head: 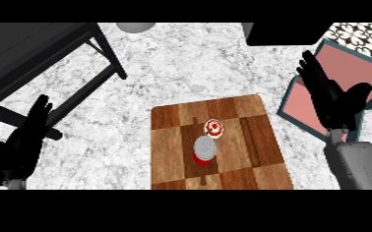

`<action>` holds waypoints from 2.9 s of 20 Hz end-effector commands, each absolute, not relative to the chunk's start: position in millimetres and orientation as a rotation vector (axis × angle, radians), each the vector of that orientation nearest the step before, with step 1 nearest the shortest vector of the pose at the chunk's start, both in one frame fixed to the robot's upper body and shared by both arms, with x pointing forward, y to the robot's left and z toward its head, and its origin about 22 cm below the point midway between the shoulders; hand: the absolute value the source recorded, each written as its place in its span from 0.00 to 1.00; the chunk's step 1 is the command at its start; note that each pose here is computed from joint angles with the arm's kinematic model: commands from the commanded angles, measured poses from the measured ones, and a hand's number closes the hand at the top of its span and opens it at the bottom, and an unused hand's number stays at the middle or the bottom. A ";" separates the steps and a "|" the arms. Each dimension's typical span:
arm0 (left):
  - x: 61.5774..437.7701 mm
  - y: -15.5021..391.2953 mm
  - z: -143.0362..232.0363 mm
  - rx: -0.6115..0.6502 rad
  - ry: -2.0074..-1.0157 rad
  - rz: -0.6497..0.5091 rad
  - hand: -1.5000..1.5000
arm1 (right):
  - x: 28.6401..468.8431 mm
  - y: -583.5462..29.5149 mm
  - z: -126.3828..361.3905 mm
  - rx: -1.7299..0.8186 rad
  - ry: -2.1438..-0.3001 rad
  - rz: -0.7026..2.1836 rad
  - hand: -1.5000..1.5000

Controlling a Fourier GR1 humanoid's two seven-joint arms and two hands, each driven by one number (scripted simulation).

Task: Pick the cupcake from the cutting board and place it in the cardboard box

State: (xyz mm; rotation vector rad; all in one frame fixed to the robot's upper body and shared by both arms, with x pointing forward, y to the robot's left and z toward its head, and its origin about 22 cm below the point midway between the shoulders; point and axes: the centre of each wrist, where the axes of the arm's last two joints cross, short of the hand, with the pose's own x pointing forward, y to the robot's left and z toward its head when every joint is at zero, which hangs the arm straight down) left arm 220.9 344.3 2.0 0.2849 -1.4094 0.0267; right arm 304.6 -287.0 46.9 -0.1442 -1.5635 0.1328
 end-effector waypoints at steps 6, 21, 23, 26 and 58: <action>258.5 300.0 59.7 0.179 -1.728 -0.424 0.50 | 336.2 -230.3 191.5 0.301 -2.089 0.519 0.00; 267.4 283.7 56.6 0.126 -1.735 -0.504 0.50 | 332.5 -238.1 199.9 0.057 -2.033 1.466 0.00; 276.0 283.6 64.3 0.114 -1.729 -0.515 0.50 | 336.0 -223.0 209.6 -0.049 -1.973 1.613 0.00; 265.0 287.0 57.1 0.105 -1.724 -0.509 0.50 | 330.0 -220.0 206.2 -0.117 -1.831 1.801 0.00; 265.8 287.0 64.5 0.121 -1.717 -0.494 0.50 | 256.8 -120.7 143.7 -0.463 -1.436 2.090 0.00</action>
